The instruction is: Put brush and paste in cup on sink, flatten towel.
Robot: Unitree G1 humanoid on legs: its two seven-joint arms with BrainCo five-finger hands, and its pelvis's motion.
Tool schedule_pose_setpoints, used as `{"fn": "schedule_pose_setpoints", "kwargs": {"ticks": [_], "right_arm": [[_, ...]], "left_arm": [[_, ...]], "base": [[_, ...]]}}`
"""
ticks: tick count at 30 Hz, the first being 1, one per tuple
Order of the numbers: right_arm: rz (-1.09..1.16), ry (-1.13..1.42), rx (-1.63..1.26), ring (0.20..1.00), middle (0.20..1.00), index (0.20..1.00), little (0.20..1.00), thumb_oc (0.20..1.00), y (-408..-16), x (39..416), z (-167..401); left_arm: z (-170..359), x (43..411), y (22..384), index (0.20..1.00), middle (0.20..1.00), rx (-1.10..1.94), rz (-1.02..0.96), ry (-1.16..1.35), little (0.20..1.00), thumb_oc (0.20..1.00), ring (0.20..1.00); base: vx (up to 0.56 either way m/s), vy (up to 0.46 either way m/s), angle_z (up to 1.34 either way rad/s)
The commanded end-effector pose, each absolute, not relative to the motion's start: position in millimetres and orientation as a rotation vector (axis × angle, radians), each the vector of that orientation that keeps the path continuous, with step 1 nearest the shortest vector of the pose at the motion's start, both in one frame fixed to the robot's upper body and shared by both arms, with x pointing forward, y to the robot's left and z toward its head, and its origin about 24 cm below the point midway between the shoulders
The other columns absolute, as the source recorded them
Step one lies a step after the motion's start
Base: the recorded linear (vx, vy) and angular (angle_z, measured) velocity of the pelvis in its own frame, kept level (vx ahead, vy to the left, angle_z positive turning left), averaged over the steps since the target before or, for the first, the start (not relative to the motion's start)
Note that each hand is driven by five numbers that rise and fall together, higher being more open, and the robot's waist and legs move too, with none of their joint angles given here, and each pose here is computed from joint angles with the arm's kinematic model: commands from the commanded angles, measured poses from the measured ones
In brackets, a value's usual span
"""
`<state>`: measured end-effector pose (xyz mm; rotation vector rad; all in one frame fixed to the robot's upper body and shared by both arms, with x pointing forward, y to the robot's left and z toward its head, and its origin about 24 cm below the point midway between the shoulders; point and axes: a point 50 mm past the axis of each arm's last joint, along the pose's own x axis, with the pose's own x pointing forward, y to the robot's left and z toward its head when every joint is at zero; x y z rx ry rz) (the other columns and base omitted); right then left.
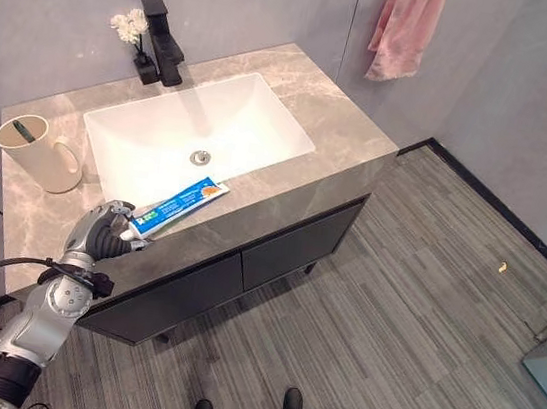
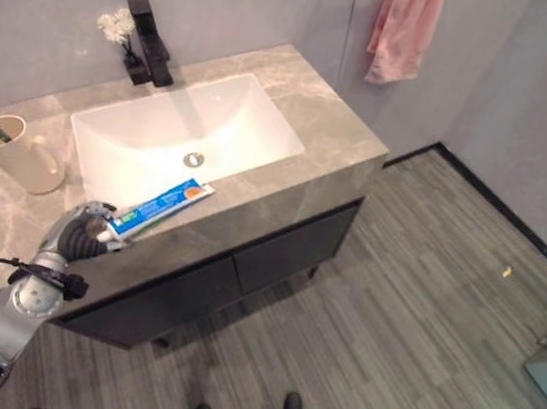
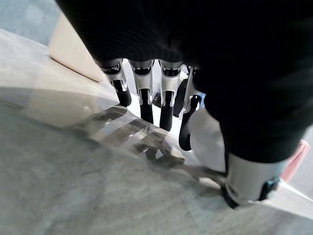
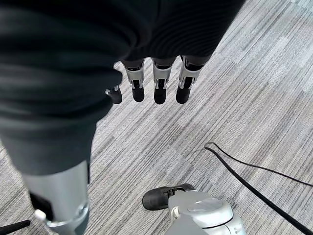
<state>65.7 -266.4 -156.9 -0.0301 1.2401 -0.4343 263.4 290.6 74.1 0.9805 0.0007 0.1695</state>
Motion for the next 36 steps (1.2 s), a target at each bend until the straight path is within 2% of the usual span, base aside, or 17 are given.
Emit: {"fn": "schedule_pose_setpoints", "kwargs": {"ticks": [1,12,13,14,36], "right_arm": [[-0.375,1.245,-0.041,1.000,1.000,1.000,1.000,1.000,-254.0,72.3,-160.0],[-0.337,1.253,-0.068,1.000,1.000,1.000,1.000,1.000,-251.5,72.3,-160.7],[-0.335,1.253,-0.071,1.000,1.000,1.000,1.000,1.000,-251.3,72.5,-160.7],[-0.335,1.253,-0.070,1.000,1.000,1.000,1.000,1.000,-251.2,72.5,-160.7],[-0.307,1.265,-0.083,1.000,1.000,1.000,1.000,1.000,-249.5,71.9,-161.4]], "left_arm": [[109.7,287.4,298.2,0.200,0.200,0.969,0.250,-0.099,0.200,0.200,0.200],[109.2,290.3,294.3,0.200,0.200,0.938,0.249,-0.104,0.200,0.200,0.200],[109.1,290.6,294.1,0.253,0.253,0.935,0.250,-0.104,0.253,0.253,0.253],[110.0,291.4,293.6,1.000,1.000,0.931,0.252,-0.108,1.000,1.000,1.000],[106.9,293.5,287.3,1.000,1.000,0.853,0.217,-0.099,1.000,1.000,1.000]], "base": [[0.00,0.000,0.00],[0.00,0.000,0.00],[0.00,0.000,0.00],[0.00,0.000,0.00],[0.00,0.000,0.00]]}}
